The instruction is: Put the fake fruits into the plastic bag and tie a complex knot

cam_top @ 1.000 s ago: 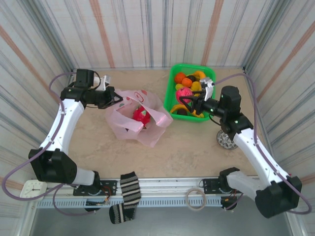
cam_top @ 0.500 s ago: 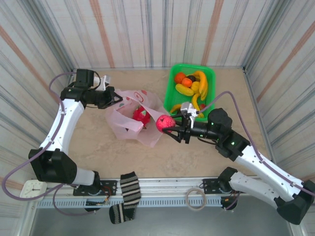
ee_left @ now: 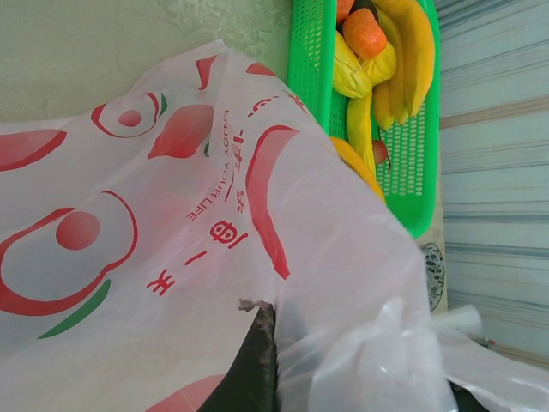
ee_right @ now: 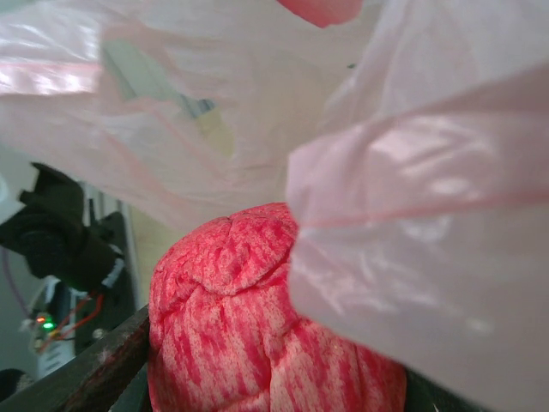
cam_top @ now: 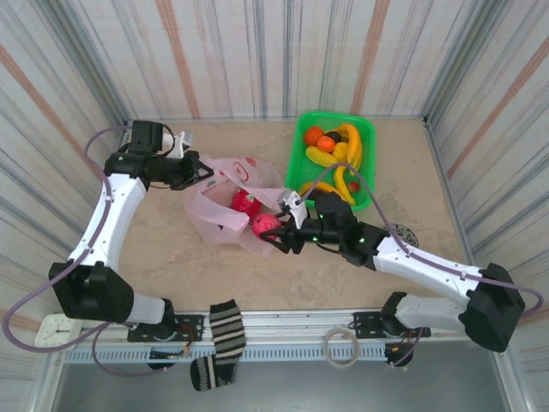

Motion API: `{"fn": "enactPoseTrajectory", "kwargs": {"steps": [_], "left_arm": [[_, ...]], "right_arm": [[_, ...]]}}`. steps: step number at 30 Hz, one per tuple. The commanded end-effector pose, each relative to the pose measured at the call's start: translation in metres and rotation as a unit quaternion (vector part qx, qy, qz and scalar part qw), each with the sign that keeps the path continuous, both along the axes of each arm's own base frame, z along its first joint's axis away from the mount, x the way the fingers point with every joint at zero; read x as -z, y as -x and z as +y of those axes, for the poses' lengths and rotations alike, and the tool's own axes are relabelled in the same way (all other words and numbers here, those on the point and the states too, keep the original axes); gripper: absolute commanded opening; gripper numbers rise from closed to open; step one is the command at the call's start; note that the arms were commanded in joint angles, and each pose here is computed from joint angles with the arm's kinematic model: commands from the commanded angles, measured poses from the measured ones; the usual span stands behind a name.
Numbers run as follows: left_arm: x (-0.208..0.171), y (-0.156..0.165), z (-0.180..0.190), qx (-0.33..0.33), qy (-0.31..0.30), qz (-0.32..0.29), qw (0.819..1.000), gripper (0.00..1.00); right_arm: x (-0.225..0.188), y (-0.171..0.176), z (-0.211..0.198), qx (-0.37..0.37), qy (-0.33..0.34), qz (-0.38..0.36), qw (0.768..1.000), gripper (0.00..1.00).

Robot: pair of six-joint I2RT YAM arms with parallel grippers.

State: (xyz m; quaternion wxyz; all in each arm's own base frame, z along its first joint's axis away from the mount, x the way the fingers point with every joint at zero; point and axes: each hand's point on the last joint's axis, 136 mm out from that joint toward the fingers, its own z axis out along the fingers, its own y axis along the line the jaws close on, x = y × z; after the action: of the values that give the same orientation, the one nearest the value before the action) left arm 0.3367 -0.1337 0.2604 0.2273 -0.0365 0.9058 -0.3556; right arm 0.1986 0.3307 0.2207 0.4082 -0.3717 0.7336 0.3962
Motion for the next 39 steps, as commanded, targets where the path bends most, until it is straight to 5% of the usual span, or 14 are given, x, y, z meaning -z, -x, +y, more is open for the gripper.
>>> {"fn": "enactPoseTrajectory", "kwargs": {"steps": [1, 17, 28, 39], "left_arm": [[-0.014, 0.011, -0.004, 0.016, 0.007, -0.021, 1.0, 0.0], [-0.01, 0.012, -0.011, 0.021, 0.013, -0.008, 1.0, 0.0], [-0.005, 0.008, -0.014, 0.017, 0.006, -0.007, 1.0, 0.0], [-0.001, 0.001, -0.009, 0.003, 0.005, -0.008, 1.0, 0.0]], "right_arm": [[-0.008, -0.022, 0.007, 0.032, 0.002, -0.044, 0.999, 0.59], [-0.004, -0.063, 0.058, 0.079, -0.019, -0.133, 0.988, 0.6], [0.028, -0.102, 0.098, 0.097, 0.017, -0.12, 0.988, 0.61], [0.047, -0.105, 0.116, 0.078, 0.025, -0.051, 0.995, 0.93]]}}
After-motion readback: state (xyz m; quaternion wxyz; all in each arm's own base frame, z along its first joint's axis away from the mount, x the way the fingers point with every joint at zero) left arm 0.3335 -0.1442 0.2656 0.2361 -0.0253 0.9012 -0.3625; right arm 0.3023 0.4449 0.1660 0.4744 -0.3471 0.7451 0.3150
